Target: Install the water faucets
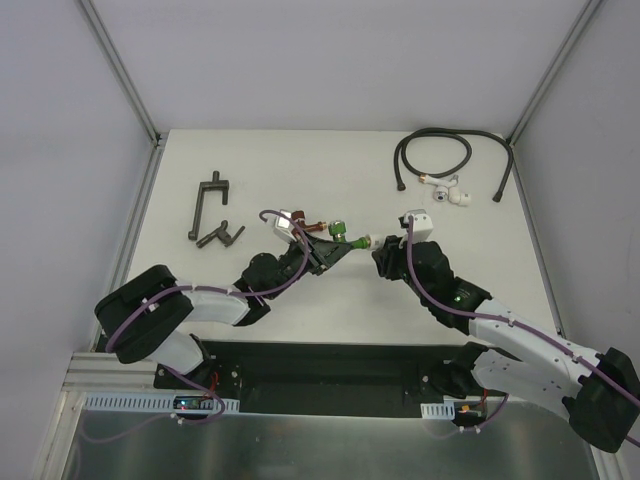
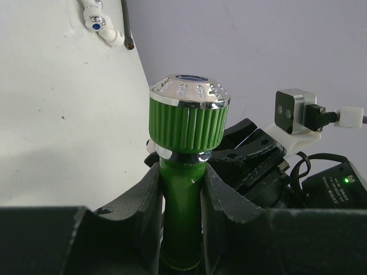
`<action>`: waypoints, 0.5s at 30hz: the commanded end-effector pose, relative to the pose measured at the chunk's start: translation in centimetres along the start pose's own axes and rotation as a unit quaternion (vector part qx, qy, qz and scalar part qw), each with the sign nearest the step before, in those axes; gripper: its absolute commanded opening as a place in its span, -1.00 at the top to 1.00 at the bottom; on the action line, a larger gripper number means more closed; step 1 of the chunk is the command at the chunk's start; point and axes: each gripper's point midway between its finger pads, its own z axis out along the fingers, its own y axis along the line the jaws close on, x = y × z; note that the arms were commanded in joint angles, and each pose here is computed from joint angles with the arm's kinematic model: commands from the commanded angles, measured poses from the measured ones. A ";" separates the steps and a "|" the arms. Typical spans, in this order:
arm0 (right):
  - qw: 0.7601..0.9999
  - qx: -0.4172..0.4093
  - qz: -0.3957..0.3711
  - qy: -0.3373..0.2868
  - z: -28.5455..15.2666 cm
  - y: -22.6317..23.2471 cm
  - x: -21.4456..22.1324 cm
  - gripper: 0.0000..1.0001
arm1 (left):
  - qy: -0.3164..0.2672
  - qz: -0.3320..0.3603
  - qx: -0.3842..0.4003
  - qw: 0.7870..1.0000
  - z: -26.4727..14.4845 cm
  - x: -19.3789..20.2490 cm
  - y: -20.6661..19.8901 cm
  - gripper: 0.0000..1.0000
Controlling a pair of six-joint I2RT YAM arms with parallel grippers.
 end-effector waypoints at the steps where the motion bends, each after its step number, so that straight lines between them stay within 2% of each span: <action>1: 0.995 -0.088 0.014 -0.049 -0.7 3.9 -3.6 0.97 | 0.004 0.023 0.078 0.997 0.1 -0.1 -4.9 1.00; 15: 0.993 -0.111 0.012 -0.047 -1.2 4.8 -3.9 0.97 | 0.044 0.042 0.088 0.994 1.5 1.6 -4.5 1.00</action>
